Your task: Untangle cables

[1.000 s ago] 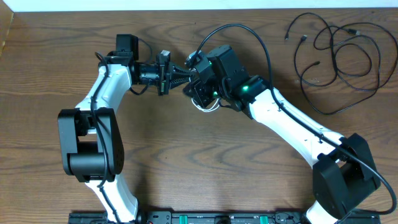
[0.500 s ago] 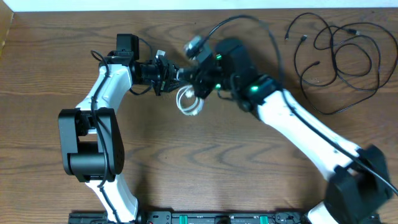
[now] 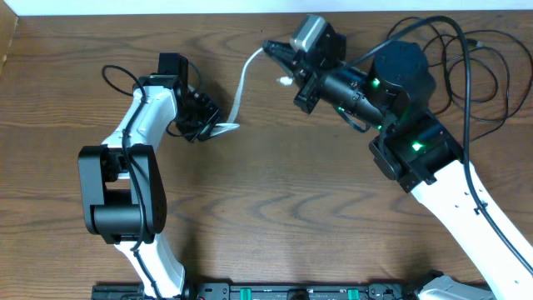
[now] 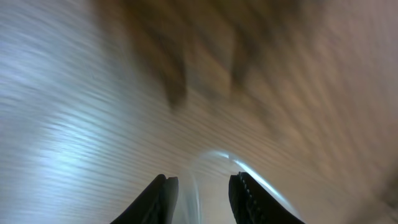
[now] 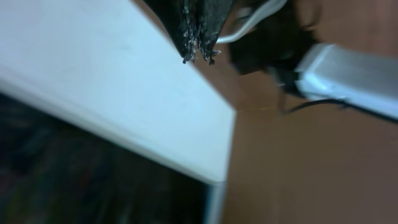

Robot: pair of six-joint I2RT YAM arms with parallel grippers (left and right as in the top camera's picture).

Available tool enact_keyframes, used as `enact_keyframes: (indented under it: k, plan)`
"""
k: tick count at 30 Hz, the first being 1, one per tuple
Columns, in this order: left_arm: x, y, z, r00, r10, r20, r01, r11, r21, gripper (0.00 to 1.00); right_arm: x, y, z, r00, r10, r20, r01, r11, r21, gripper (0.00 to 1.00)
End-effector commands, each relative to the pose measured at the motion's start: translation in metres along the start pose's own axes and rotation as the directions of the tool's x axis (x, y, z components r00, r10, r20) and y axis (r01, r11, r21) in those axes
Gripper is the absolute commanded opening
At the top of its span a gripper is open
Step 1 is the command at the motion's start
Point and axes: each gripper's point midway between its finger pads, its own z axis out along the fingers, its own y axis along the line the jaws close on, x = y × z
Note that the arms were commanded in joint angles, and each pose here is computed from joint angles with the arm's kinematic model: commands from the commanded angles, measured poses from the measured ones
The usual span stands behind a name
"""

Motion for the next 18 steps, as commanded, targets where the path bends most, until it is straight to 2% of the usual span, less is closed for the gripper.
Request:
enact_keyframes:
  k: [1,6,10,13,18]
  plan:
    - [-0.028,0.038,-0.002,0.989,0.020,0.149,0.011,0.980,-0.200,0.35,-0.017,-0.034,-0.013,0.995,-0.095,0.006,0.092,0.977,0.194,0.01]
    - [-0.043,0.055,-0.009,0.978,0.012,0.210,0.044,0.965,-0.259,0.35,-0.042,-0.070,-0.031,0.991,-0.123,0.057,0.090,0.907,0.411,0.01]
    - [-0.047,0.063,-0.013,0.978,-0.021,0.207,0.074,0.965,-0.250,0.36,-0.052,-0.072,-0.037,0.988,-0.131,0.081,0.084,0.899,0.431,0.01]
    - [-0.047,0.068,-0.014,0.981,-0.054,0.186,0.097,0.968,-0.232,0.41,-0.049,-0.072,-0.037,0.989,-0.127,0.070,0.085,0.900,0.428,0.01]
    - [-0.050,0.072,-0.017,0.983,-0.097,0.157,0.126,0.974,-0.188,0.57,-0.044,-0.072,-0.036,0.992,-0.118,0.050,0.086,0.900,0.427,0.01]
